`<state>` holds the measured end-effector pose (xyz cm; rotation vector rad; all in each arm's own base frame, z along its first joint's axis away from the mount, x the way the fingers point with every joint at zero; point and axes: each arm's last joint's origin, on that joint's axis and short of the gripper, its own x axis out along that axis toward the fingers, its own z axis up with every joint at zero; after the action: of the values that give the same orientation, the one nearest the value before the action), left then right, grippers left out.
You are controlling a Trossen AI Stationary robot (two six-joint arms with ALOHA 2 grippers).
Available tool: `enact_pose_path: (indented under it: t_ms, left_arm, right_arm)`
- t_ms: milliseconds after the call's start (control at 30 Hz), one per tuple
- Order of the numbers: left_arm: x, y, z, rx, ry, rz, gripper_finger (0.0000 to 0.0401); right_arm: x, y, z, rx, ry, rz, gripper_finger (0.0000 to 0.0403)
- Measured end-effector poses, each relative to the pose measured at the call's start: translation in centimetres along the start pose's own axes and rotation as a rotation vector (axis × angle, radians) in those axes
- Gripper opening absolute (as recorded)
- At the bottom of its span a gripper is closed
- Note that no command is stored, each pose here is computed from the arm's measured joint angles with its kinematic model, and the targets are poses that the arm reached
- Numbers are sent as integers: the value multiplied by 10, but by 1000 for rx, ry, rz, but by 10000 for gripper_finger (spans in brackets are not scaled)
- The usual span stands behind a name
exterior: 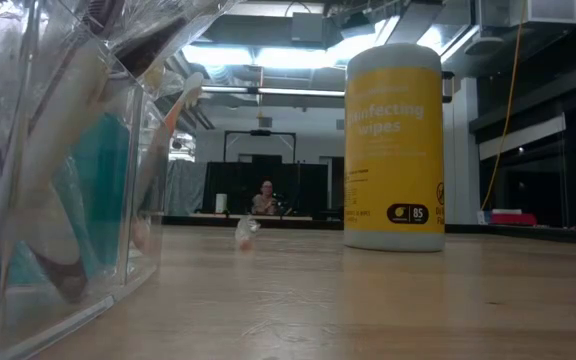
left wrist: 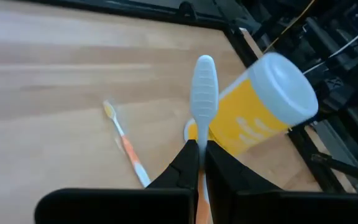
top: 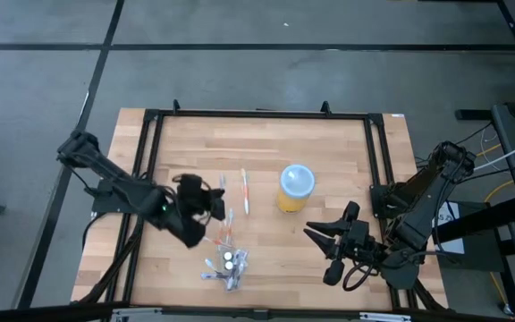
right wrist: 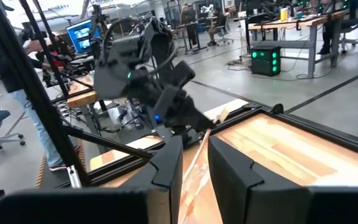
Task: Pick & Place toothbrushing station
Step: Put the top orange toothbrush into the left side of the transparent organizer
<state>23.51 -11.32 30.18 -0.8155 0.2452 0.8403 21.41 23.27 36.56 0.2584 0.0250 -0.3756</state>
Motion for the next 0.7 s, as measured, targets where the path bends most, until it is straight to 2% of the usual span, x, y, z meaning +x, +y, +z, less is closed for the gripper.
enact_pose_path:
  t_ms: [100, 233, 467, 700]
  left_arm:
    - [-2, -2, -19, -22, -15, -10, 4]
    - [-15, -2, -40, -16, -98, -76, 4]
    - [-42, 0, -64, 140, -316, -220, 4]
    - [-44, 0, -78, 257, -440, -240, 5]
  right_arm:
    - [0, 0, 0, 3, 2, 4, 79]
    - [0, 1, 0, 3, 16, 30, 79]
    - [0, 1, -1, 3, 18, 33, 79]
    - [0, 2, -1, 33, 46, 83, 79]
